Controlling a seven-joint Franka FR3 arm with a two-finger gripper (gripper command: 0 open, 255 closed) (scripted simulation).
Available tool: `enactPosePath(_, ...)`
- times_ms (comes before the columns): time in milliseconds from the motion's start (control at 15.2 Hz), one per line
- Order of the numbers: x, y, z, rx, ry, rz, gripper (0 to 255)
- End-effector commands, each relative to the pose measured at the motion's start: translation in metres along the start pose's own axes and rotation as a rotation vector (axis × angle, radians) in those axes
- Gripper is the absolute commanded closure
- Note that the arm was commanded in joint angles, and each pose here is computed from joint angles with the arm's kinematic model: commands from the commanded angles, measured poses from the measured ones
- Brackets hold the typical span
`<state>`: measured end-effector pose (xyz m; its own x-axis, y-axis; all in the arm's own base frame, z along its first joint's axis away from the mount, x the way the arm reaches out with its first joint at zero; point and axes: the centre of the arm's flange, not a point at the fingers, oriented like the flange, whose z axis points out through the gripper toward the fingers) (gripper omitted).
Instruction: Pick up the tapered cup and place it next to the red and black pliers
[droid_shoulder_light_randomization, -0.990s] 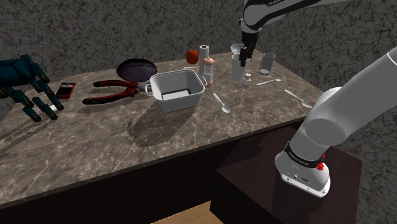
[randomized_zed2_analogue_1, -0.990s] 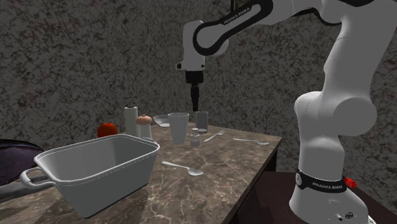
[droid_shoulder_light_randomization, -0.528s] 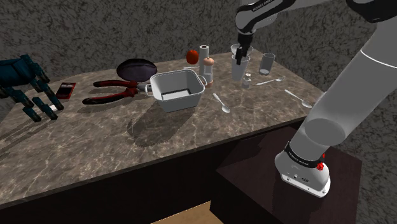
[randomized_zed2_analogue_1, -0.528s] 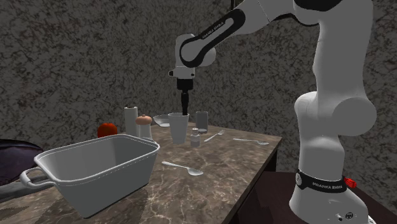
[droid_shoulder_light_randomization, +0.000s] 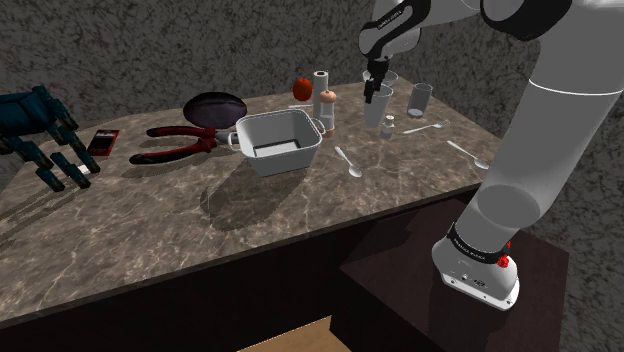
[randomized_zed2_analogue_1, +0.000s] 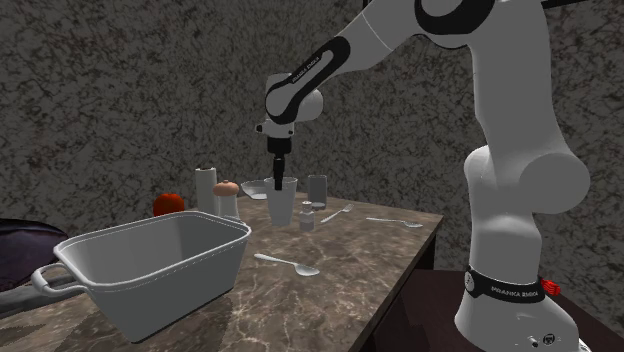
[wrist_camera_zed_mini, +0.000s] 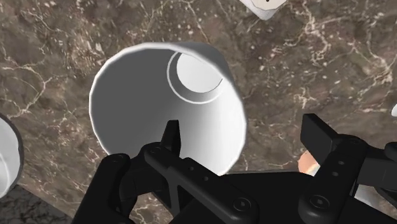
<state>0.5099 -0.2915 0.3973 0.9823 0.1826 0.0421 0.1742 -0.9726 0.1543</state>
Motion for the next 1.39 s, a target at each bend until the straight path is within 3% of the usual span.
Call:
enactPosePath(0,-0.001,-0.001,0.011,0.000,0.001,0.000,0)
enactPosePath(198,-0.001,-0.001,0.025,0.000,0.001,0.000,0)
enactPosePath(726,-0.001,-0.001,0.024,0.000,0.001,0.000,0)
enactPosePath(792,-0.001,-0.001,0.024,0.000,0.001,0.000,255)
enactPosePath(1320,0.000,-0.001,0.024,0.000,0.001,0.000,255)
